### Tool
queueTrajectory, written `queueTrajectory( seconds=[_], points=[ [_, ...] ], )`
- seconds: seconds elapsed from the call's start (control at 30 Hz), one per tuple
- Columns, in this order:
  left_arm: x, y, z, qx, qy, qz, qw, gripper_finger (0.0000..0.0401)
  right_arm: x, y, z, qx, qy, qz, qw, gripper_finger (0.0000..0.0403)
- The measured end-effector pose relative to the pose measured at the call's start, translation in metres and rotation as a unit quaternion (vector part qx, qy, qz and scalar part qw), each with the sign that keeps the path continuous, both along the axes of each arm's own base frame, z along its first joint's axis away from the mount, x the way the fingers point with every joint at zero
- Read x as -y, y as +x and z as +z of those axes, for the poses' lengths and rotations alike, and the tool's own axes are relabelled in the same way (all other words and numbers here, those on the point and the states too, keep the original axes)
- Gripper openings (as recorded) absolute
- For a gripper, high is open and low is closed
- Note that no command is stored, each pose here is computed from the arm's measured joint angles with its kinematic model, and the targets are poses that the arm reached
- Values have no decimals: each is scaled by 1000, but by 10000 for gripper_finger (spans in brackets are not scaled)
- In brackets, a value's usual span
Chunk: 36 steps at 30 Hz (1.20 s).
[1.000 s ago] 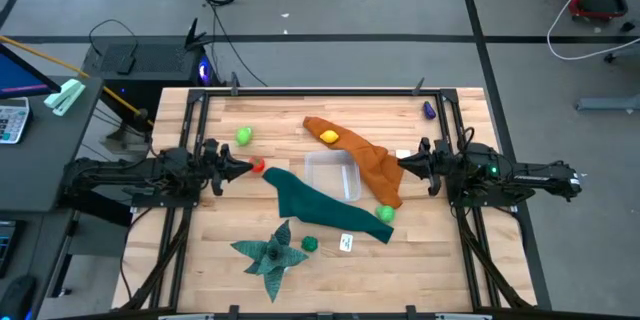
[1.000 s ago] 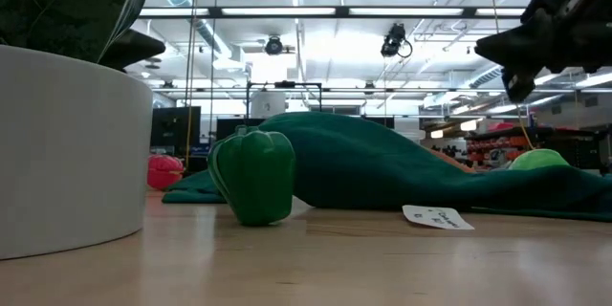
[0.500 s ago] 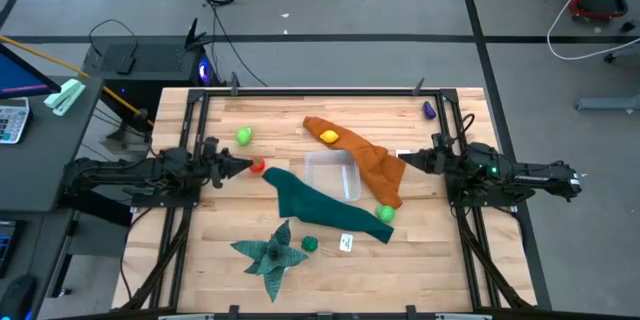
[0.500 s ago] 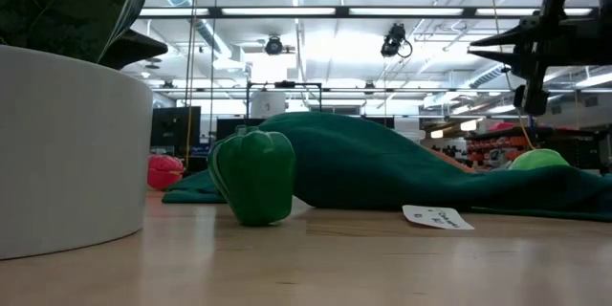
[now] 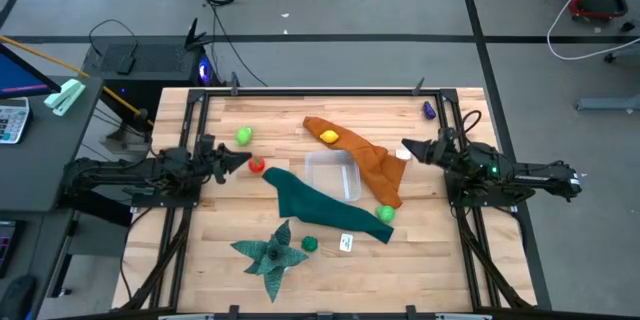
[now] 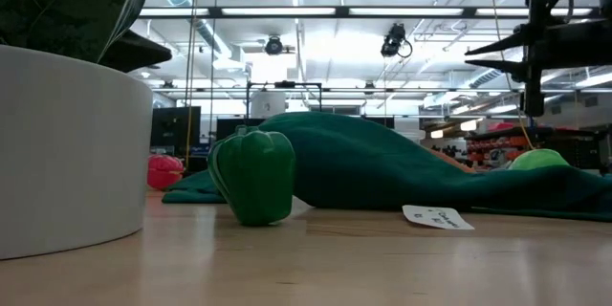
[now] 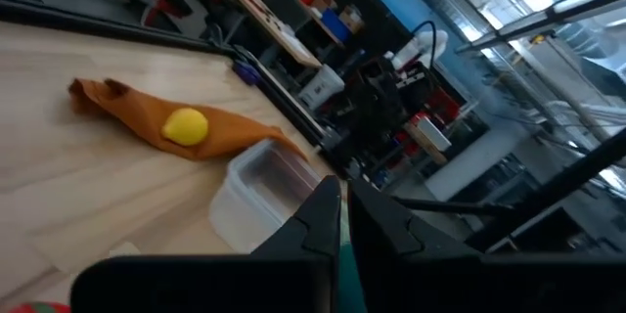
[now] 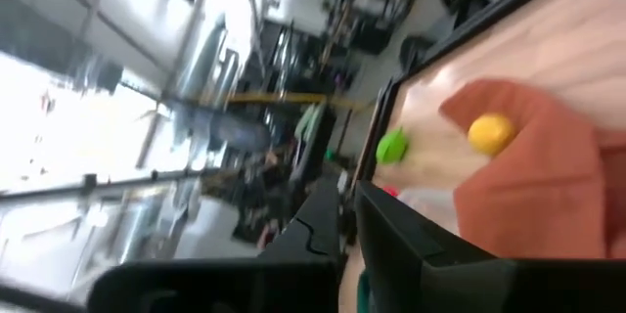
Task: Pick and placing Produce into tupperware
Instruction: Put the purple eggplant into the transparent bin
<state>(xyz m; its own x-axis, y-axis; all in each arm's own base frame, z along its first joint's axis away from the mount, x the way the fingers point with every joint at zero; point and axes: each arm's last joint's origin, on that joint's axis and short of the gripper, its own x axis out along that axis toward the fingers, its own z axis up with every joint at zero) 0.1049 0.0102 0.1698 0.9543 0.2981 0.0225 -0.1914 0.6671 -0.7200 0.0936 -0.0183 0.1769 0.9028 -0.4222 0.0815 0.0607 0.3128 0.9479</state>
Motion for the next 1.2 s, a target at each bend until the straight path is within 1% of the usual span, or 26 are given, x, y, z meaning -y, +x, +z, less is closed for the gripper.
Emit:
queueTrajectory(
  seconds=[0.1, 0.23, 0.33, 0.47, 0.6, 0.73, 0.83, 0.93, 1.0, 1.1, 1.2],
  points=[
    [0, 0, 0, 1, -3, 3, 1000, 24, 1, -1, 0, 1, 2, -20, 1000, 6],
    [0, 0, 0, -1, 3, 6, 1000, 27, 1, -1, 3, 15, -3, -27, 1000, 4],
    [-1, 0, 0, -1, 4, 17, 1000, 34, 2, -2, 10, 46, -21, -34, 998, 4],
    [-2, -1, 0, -1, 3, 40, 999, 38, 3, -5, 18, 76, -44, -65, 994, 3],
    [-2, -1, 0, 1, -2, 46, 999, 36, 2, -8, 30, 81, -70, -75, 991, 3],
    [-2, -1, 1, 7, -3, 46, 999, 31, 2, -12, 53, 75, -109, -84, 988, 3],
    [-3, -1, 1, 7, -5, 46, 999, 28, 2, -11, 72, 48, -135, -88, 986, 3],
    [-3, -1, 1, 7, -6, 47, 999, 29, 3, -4, 92, -4, -144, -84, 986, 3],
    [-3, -1, 1, 7, -7, 51, 999, 32, 4, 2, 110, -45, -150, -83, 984, 4],
    [-3, -1, 1, 9, -15, 58, 998, 36, 9, 14, 138, -130, -161, -88, 974, 13],
    [-3, -1, 1, 9, -16, 59, 998, 35, 17, 26, 166, -220, -164, -93, 957, 26]
  ],
)
